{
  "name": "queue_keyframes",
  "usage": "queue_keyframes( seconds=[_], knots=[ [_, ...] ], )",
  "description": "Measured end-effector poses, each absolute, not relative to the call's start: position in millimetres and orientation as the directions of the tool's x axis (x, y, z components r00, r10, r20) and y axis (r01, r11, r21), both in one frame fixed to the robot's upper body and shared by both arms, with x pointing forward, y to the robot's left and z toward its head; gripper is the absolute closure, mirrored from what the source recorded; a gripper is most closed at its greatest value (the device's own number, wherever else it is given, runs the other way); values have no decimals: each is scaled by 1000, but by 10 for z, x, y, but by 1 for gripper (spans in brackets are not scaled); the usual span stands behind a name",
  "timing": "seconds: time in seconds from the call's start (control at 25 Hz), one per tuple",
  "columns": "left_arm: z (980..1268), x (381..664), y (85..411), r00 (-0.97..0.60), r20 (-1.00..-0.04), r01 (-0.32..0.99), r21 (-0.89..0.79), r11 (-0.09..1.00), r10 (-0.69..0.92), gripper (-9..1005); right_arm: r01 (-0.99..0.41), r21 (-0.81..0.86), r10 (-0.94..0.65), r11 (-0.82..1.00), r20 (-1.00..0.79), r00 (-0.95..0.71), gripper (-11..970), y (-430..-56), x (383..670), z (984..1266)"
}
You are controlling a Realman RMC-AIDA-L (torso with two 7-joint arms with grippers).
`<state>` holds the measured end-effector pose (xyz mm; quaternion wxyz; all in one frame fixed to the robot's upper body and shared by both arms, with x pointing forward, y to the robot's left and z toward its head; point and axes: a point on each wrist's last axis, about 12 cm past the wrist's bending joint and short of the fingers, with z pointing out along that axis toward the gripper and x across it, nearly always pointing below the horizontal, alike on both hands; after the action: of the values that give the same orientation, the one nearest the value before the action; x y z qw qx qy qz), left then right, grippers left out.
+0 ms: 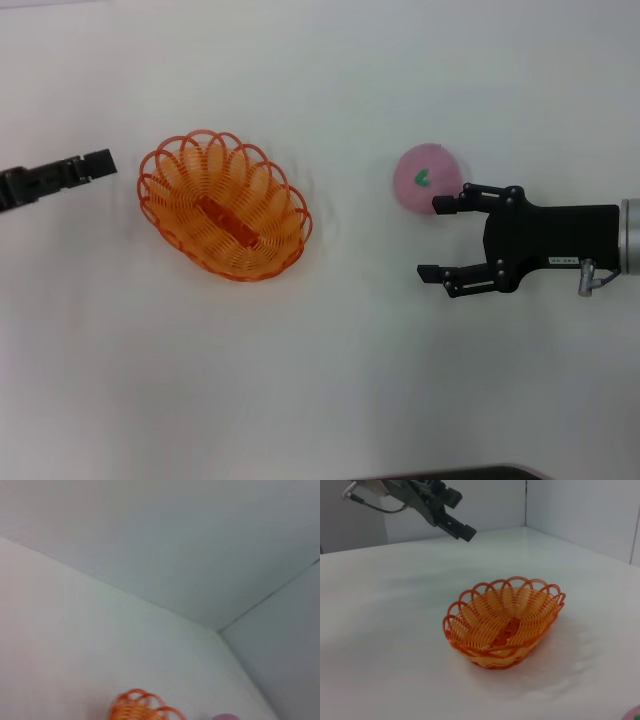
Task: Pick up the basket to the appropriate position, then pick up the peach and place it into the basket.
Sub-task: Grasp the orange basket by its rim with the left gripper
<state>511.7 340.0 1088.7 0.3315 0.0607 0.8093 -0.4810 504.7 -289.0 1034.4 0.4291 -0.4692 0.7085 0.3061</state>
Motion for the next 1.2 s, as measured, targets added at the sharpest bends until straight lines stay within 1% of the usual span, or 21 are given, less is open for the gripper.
queue_keyframes(
  seconds=[0.2,0.28,0.4,0.64,0.68,0.72,0.92,1.2],
  knots=[
    [10979,5302,3386,-800,-586,361,-643,675,-130,123,-929,29,-403,369,-896,-188,18,-2880,5063,10354],
    [11028,5380,3321,-806,-589,364,-575,733,-62,124,-929,28,-403,368,-896,-187,18,-2878,5066,10356],
    [11106,5475,3226,-802,-597,386,-489,782,23,124,-930,27,-403,367,-896,-185,18,-2874,5073,10360],
    [11307,5643,2970,-764,-615,497,-371,785,193,123,-929,27,-403,368,-896,-186,18,-2875,5077,10364],
    [11341,5682,2898,-753,-611,527,-337,780,245,123,-929,28,-403,369,-896,-187,18,-2877,5078,10365],
    [11341,5682,2898,-753,-611,527,-337,780,245,123,-929,28,-403,369,-896,-187,18,-2877,5078,10365],
    [11371,5768,2684,-718,-592,595,-249,764,366,123,-929,29,-402,370,-896,-188,18,-2877,5078,10366],
    [11399,5879,2474,-662,-586,660,-158,734,468,134,-928,28,-402,371,-896,-188,18,-2879,5080,10368]
  ],
)
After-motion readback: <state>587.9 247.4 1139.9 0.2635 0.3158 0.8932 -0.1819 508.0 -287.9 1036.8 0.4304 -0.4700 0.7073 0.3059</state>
